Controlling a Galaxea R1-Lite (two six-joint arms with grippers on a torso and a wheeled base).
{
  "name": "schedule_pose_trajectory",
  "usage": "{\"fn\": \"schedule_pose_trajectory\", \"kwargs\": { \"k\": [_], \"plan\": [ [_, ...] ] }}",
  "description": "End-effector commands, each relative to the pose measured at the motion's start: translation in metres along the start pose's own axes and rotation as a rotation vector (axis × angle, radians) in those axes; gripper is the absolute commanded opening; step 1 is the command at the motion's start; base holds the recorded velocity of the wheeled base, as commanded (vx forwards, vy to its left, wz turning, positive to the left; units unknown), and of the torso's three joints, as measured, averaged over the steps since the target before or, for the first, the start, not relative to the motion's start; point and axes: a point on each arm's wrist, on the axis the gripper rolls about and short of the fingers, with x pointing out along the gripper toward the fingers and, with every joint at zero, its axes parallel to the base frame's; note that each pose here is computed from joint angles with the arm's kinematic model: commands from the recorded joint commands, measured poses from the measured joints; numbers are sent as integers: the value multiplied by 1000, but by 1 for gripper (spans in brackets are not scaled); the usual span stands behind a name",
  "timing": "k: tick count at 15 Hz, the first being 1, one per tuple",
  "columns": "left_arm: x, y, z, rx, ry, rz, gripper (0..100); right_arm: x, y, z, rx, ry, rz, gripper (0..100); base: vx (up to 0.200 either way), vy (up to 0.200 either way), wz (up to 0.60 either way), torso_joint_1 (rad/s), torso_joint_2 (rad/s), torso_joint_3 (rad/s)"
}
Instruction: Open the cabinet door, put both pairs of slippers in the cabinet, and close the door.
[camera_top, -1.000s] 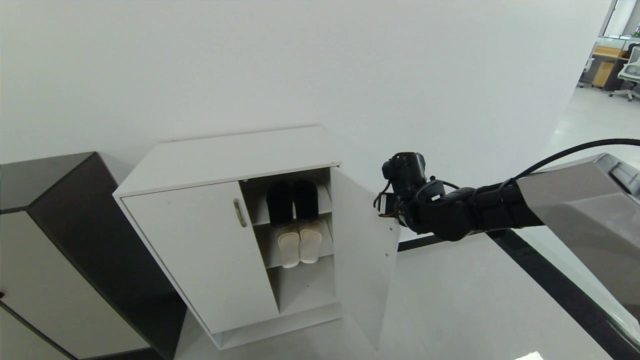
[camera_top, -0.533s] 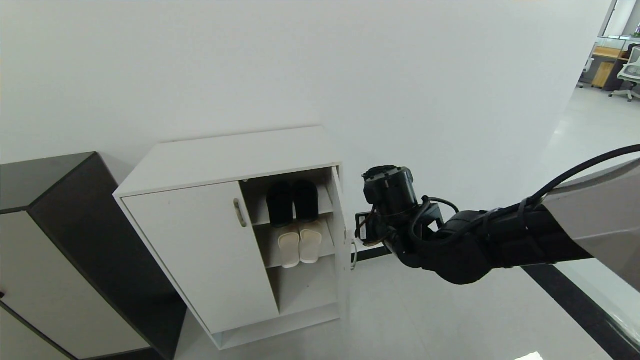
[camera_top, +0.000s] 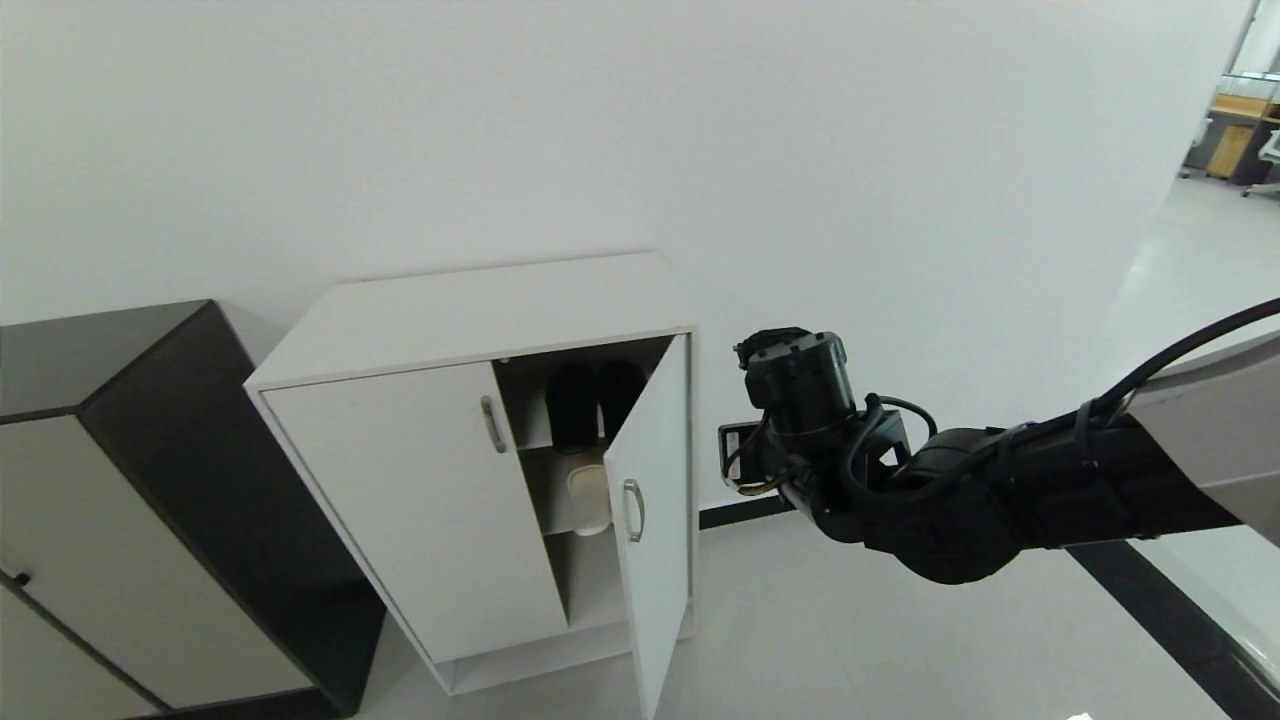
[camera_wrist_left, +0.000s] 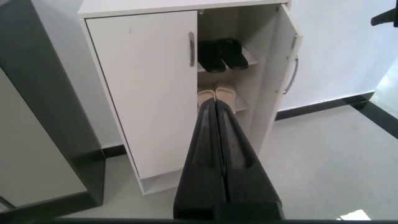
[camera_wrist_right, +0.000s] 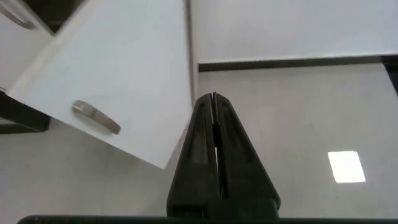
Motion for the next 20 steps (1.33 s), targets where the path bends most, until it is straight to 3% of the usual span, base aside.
{"fn": "schedule_pose_trajectory", "kwargs": {
  "k": [1,3,8,12,15,20],
  "plan": [
    [0,0,0,-1,0,0,0,-1,0,0,-1,0,0,0,0,0,600,2,2,2],
    [0,0,0,-2,0,3,0,-1,1,0,2,-5,2,0,0,0,600,7,2,0],
    [0,0,0,-2,0,1,0,0,0,-6,16,-36,88,0,0,0,0,0,0,0],
    [0,0,0,-2,0,3,0,3,-22,-23,-3,-95,210,0,0,0,0,0,0,0],
    [0,0,0,1,0,1,0,0,-47,-42,-2,-56,333,0,0,0,0,0,0,0],
    [0,0,0,1,0,0,0,9,-56,-54,1,-42,343,0,160,0,0,-1,5,5]
  ]
}}
